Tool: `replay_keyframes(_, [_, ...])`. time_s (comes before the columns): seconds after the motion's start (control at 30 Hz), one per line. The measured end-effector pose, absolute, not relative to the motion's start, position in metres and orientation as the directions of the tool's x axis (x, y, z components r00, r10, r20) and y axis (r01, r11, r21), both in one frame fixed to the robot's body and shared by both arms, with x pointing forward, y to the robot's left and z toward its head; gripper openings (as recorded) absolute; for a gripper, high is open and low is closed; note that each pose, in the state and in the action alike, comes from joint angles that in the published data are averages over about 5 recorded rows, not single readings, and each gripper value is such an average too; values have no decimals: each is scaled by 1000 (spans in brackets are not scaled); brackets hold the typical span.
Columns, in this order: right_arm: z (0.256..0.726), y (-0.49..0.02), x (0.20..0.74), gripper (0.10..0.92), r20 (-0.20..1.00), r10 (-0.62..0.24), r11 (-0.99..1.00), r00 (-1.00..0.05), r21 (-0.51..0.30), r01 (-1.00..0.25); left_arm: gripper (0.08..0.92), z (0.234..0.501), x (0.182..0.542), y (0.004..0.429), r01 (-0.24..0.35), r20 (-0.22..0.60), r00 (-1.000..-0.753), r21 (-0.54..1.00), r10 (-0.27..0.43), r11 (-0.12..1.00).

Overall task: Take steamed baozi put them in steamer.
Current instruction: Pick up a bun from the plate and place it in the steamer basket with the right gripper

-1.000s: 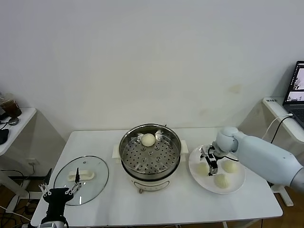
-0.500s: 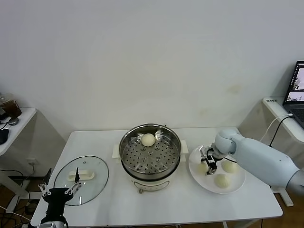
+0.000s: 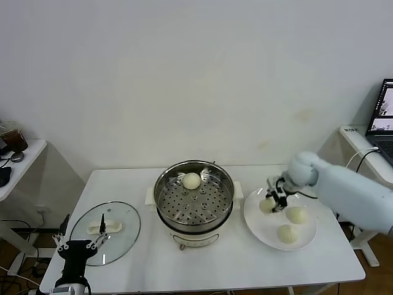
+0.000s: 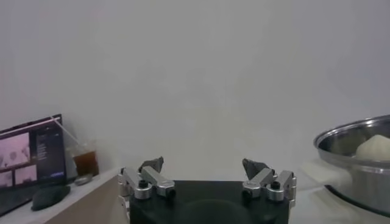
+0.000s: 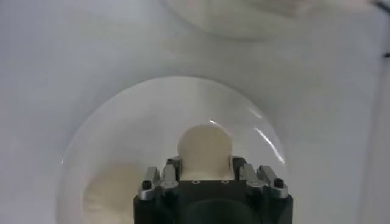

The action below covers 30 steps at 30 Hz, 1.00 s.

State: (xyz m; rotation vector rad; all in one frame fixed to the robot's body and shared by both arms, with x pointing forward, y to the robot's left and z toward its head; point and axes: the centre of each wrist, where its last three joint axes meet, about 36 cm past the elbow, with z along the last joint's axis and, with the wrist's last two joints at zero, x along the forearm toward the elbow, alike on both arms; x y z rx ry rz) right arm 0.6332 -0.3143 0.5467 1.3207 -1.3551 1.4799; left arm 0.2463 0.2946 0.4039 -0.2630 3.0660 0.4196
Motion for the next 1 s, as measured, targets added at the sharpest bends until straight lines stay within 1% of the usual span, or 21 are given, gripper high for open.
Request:
replay_keyframes(0.13, [602, -305, 639, 510, 953, -153, -186, -261, -287, -940, 823, 404, 250, 293, -162, -59, -987, 261, -151, 952])
replay_keyframes(0.27, [652, -279, 640, 517, 937, -187, -204, -295, -331, -921, 823, 404, 254, 293, -152, -60, -988, 260, -142, 954])
replay_keyframes(0.43, [685, -232, 636, 525, 928, -233, -219, -290, -340, -914, 823, 403, 257, 294, -143, -61, -989, 266, -132, 953])
replay_keyframes(0.57, [694, -190, 633, 526, 927, -263, -218, -267, -326, -920, 823, 401, 258, 295, -146, -63, -989, 266, -134, 953])
replay_keyframes(0.7, [690, -145, 630, 528, 930, -279, -220, -238, -304, -927, 823, 400, 259, 295, -151, -65, -988, 265, -139, 952])
replay_keyframes(1.0, [653, -60, 626, 534, 942, -270, -205, -202, -261, -943, 823, 398, 261, 296, -160, -68, -987, 272, -147, 949])
